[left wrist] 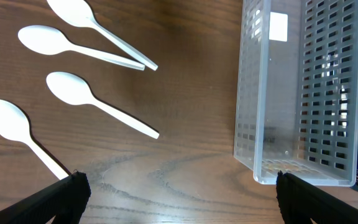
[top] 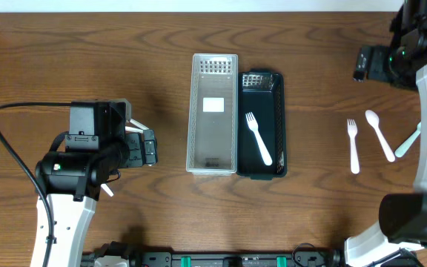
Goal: Pack container
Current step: 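Lower the right gripper onto the second white fork and grasp it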
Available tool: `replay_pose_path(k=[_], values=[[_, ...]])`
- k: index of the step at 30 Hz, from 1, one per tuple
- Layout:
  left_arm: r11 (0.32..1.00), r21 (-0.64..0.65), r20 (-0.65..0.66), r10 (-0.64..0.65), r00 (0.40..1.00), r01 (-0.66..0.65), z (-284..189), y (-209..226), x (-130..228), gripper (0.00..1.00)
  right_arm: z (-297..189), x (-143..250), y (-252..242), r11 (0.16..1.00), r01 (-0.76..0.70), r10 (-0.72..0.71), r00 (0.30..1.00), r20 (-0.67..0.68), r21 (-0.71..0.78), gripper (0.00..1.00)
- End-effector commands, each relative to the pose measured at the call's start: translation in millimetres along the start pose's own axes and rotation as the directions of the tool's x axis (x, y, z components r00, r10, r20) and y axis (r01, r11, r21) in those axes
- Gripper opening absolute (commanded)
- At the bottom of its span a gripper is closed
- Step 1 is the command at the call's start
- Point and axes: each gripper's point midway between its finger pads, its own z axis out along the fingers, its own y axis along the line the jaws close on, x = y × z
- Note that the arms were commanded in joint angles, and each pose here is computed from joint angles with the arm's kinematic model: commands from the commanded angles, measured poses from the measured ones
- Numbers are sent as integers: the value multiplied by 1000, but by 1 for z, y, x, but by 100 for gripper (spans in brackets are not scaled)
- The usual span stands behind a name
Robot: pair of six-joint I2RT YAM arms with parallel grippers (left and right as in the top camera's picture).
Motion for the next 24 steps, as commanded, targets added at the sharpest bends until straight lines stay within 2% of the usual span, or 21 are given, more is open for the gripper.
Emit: replay_pose_path(k=[1, 5, 10, 16, 24], values=[[1000, -8, 17, 14, 1000, -14, -4, 1, -4, 98, 58, 28, -7, 999, 49, -48, 988, -145, 5, 99], [1000, -8, 17, 14, 1000, -14, -4, 1, -4, 98, 107, 55, -7, 999, 49, -46, 980, -194, 10, 99], [1000, -8, 17, 14, 1000, -14, -4, 1, -5, 98, 145, 76, -6, 996, 88, -85, 977, -198, 3, 99], [1000, -8, 16, 14, 1000, -14, -4, 1, -4, 98, 167, 84, -1, 991, 118, -128, 976, -175, -66, 99], [1000, -9, 15, 13, 1000, -13, -4, 2, -4, 98, 181, 88, -11, 993, 78, -91, 983, -157, -87, 99]])
